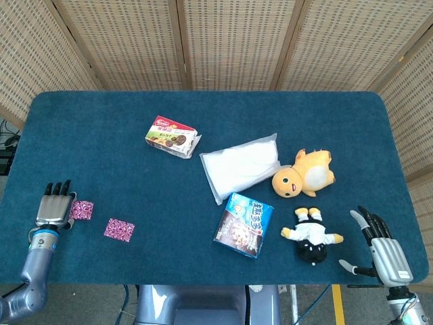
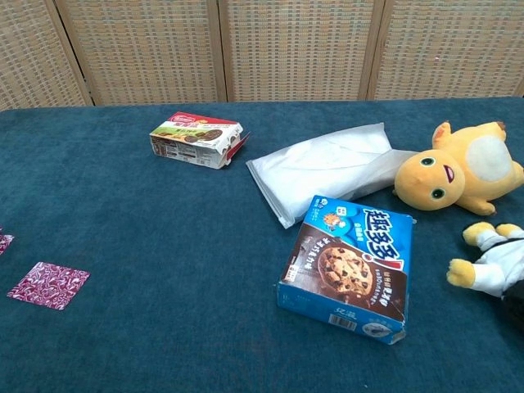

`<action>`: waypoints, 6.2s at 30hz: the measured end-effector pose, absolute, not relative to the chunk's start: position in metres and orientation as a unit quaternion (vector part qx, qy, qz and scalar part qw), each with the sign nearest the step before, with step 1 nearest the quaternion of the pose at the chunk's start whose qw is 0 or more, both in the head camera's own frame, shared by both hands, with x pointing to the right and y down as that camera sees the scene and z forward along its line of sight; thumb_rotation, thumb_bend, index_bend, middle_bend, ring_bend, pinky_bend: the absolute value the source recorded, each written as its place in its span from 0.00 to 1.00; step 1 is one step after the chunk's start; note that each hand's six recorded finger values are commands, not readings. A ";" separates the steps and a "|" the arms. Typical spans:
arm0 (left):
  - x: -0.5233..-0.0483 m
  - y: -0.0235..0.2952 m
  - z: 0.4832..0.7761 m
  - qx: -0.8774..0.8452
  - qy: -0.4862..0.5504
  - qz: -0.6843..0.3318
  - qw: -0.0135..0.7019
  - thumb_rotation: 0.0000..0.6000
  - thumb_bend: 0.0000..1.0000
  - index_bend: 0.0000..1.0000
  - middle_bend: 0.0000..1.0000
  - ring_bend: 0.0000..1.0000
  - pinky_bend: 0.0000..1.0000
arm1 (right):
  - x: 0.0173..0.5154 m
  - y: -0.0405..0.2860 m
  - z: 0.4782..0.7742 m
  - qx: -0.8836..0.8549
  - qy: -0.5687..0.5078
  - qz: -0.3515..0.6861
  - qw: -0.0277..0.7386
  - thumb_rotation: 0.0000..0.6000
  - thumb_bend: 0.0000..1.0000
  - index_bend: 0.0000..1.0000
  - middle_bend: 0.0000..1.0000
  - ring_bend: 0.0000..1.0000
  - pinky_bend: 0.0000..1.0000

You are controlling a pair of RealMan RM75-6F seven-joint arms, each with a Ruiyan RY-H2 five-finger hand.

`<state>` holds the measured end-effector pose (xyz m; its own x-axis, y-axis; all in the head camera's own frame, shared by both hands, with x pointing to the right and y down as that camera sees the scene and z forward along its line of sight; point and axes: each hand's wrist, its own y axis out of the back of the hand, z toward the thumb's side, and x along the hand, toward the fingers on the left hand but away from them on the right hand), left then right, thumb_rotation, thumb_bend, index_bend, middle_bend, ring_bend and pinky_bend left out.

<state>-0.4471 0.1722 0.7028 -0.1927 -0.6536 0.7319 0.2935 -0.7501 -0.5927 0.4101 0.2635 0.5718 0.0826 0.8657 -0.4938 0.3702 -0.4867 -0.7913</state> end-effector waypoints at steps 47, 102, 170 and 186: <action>-0.343 0.196 0.680 -0.636 0.193 -0.665 0.341 1.00 0.29 0.30 0.00 0.00 0.00 | 0.411 0.262 0.571 -0.695 -0.447 0.510 0.240 1.00 0.11 0.04 0.00 0.00 0.00; -0.335 0.223 0.692 -0.635 0.137 -0.662 0.372 1.00 0.22 0.31 0.00 0.00 0.00 | 0.412 0.262 0.569 -0.694 -0.450 0.508 0.242 1.00 0.10 0.04 0.00 0.00 0.00; -0.332 0.225 0.702 -0.634 0.122 -0.671 0.363 1.00 0.28 0.39 0.00 0.00 0.00 | 0.411 0.263 0.569 -0.694 -0.449 0.508 0.242 1.00 0.11 0.04 0.00 0.00 0.00; -0.333 0.227 0.702 -0.636 0.123 -0.671 0.361 1.00 0.29 0.47 0.00 0.00 0.00 | 0.411 0.263 0.571 -0.694 -0.448 0.510 0.240 1.00 0.10 0.04 0.00 0.00 0.00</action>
